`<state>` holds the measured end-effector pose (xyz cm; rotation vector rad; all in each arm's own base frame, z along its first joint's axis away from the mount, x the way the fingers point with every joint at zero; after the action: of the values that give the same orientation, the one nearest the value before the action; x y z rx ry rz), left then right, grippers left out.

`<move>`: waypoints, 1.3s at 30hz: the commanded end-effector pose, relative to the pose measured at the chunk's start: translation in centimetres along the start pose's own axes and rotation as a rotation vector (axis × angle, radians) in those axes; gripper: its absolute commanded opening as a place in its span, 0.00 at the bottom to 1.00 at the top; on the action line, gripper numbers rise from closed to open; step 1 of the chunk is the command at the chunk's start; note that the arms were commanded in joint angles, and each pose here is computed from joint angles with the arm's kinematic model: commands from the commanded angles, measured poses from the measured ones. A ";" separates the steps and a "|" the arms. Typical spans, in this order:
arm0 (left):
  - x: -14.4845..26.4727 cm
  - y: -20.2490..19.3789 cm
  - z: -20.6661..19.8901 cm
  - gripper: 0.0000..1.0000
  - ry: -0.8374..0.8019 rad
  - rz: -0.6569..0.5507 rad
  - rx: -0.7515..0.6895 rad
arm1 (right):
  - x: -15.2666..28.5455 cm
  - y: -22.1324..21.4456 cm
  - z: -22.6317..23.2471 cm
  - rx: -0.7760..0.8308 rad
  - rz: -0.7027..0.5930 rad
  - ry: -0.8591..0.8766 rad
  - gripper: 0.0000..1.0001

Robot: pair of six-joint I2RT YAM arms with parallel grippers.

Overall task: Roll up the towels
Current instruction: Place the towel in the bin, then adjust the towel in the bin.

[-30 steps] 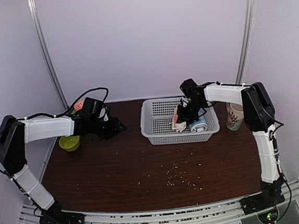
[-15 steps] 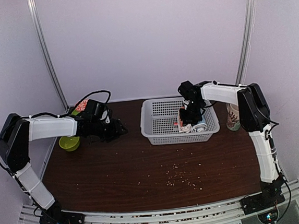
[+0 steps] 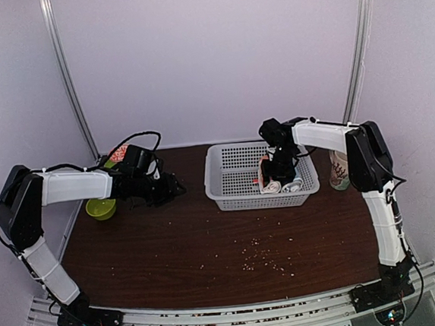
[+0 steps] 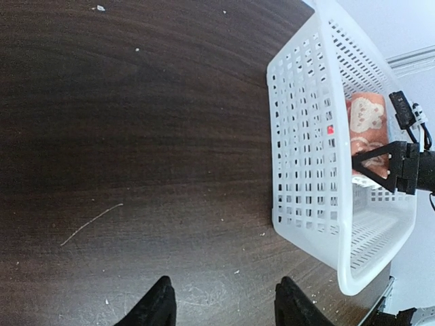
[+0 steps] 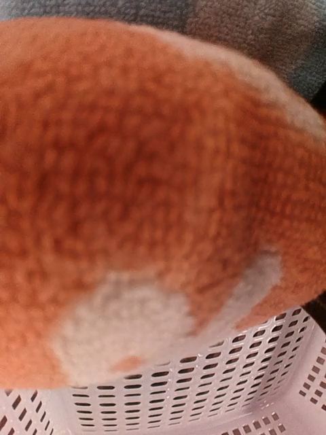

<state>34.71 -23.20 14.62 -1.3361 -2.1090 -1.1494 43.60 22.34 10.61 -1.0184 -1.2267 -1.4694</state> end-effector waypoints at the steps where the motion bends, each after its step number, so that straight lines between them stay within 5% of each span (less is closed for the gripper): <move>1: 0.5 0.8 -0.6 0.51 -0.044 -0.040 -0.001 | 3.6 0.4 0.1 0.007 -0.067 -0.015 0.62; 18: 0.7 0.9 -0.9 0.51 -0.061 -0.042 -0.006 | 10.6 1.3 1.0 -0.003 -0.209 0.063 0.74; 28: 0.9 0.7 -0.8 0.51 -0.066 -0.037 0.001 | 7.8 3.9 4.3 -0.096 -0.246 0.333 0.41; 39: 0.9 0.1 -0.4 0.50 -0.053 -0.022 -0.006 | 2.2 4.2 2.5 -0.130 -0.163 0.243 0.40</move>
<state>34.33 -23.25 14.77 -1.3578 -2.1272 -1.1310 46.88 24.55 15.10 -0.7841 -1.0812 -1.7726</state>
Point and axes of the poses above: each gripper's point midway between its finger pads, its own x axis back along the fingers, its own z axis along the line the jaws close on, y = z × x, the point moved 6 cm from there along x, back along the fingers, and after that the axes turned 1 degree about -x, right-handed, at the moved point
